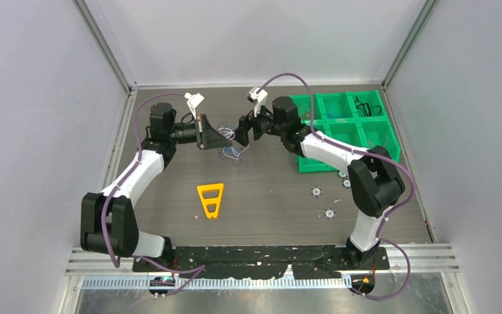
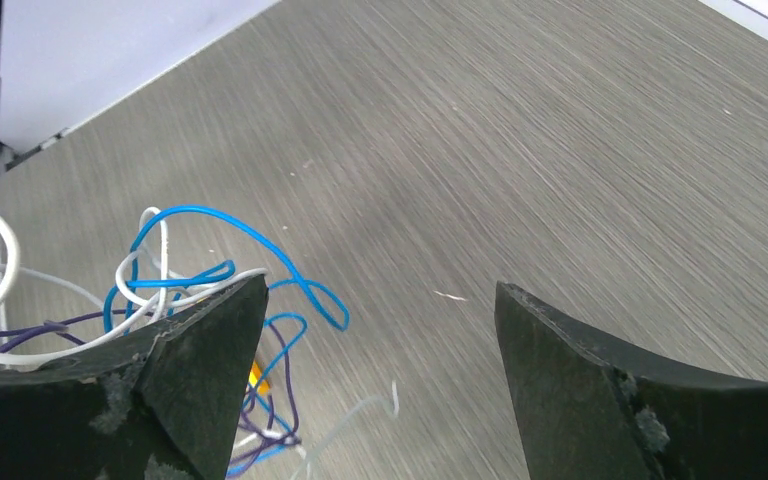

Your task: Untangle the cables

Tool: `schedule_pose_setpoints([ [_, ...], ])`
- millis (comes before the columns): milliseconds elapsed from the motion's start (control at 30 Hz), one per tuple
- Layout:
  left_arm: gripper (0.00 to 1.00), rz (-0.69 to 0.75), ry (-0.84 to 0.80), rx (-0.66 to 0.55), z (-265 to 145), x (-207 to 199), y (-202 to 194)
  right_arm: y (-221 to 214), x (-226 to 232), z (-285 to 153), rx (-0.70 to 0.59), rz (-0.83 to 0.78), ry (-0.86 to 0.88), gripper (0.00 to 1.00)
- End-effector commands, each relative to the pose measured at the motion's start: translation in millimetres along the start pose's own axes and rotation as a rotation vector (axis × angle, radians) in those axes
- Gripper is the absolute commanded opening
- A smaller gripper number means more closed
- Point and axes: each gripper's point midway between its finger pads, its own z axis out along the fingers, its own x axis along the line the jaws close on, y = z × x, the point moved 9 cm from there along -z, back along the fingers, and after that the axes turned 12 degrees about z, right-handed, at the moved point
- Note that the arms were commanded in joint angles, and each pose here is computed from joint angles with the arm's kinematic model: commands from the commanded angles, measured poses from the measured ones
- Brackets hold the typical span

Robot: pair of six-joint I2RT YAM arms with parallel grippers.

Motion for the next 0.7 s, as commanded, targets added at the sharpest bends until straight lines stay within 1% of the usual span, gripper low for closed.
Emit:
schedule_pose_setpoints([
  [0,0.0,0.085,-0.079,-0.01,-4.0,-22.0,13.4,25.7,32.2,-3.7,-0.133,-0.059,0.151,0.89],
  [33,0.0,0.083,-0.082,-0.008,-4.3,-22.3,12.2,29.4,41.1,-4.9,-0.148,-0.08,0.167,0.87],
  [100,0.0,0.085,-0.087,-0.01,-5.0,-24.5,12.1,33.6,51.8,-5.9,-0.178,-0.142,0.169,0.79],
  [133,0.0,0.086,-0.092,-0.01,-5.3,-25.6,12.6,32.3,54.3,-4.6,-0.193,-0.176,0.161,0.67],
  [167,0.0,0.095,-0.097,-0.013,-6.0,-28.1,14.0,33.6,54.9,-5.4,-0.205,-0.185,0.148,0.6],
  [200,0.0,0.103,-0.101,-0.014,-7.1,-31.1,15.6,33.9,52.2,-4.9,-0.219,-0.207,0.113,0.45],
  [233,0.0,0.116,-0.104,-0.015,-8.4,-34.5,17.1,35.1,49.4,-5.3,-0.229,-0.209,0.079,0.39],
  [267,0.0,0.13,-0.105,-0.012,-10.0,-38.2,17.7,34.9,46.0,-6.5,-0.225,-0.217,0.057,0.27],
  [300,0.0,0.142,-0.105,-0.007,-12.1,-43.0,17.5,36.7,43.3,-8.5,-0.231,-0.224,0.029,0.21],
  [333,0.0,0.164,-0.101,-0.001,-14.7,-47.9,16.7,35.5,38.0,-11.1,-0.228,-0.22,0.007,0.1],
  [400,0.01,0.17,-0.072,0.033,-21.2,-57.1,9.8,39.7,30.7,-17.3,-0.233,-0.217,-0.031,0.06],
  [433,0.02,0.184,-0.045,0.054,-25.1,-60.6,5.4,42.0,27.7,-20.6,-0.227,-0.214,-0.056,0.06],
  [533,0.1,0.231,0.05,0.115,-39.5,-66.9,-5.3,50.0,7.7,-32.2,-0.22,-0.191,-0.141,0.05],
  [600,0.12,0.256,0.146,0.137,-52.3,-65.0,-9.3,54.4,-6.9,-40.5,-0.212,-0.171,-0.196,0.05],
  [667,0.12,0.236,0.272,0.115,-70.3,-55.3,-10.3,59.1,-20.9,-49.4,-0.207,-0.15,-0.241,0.06],
])
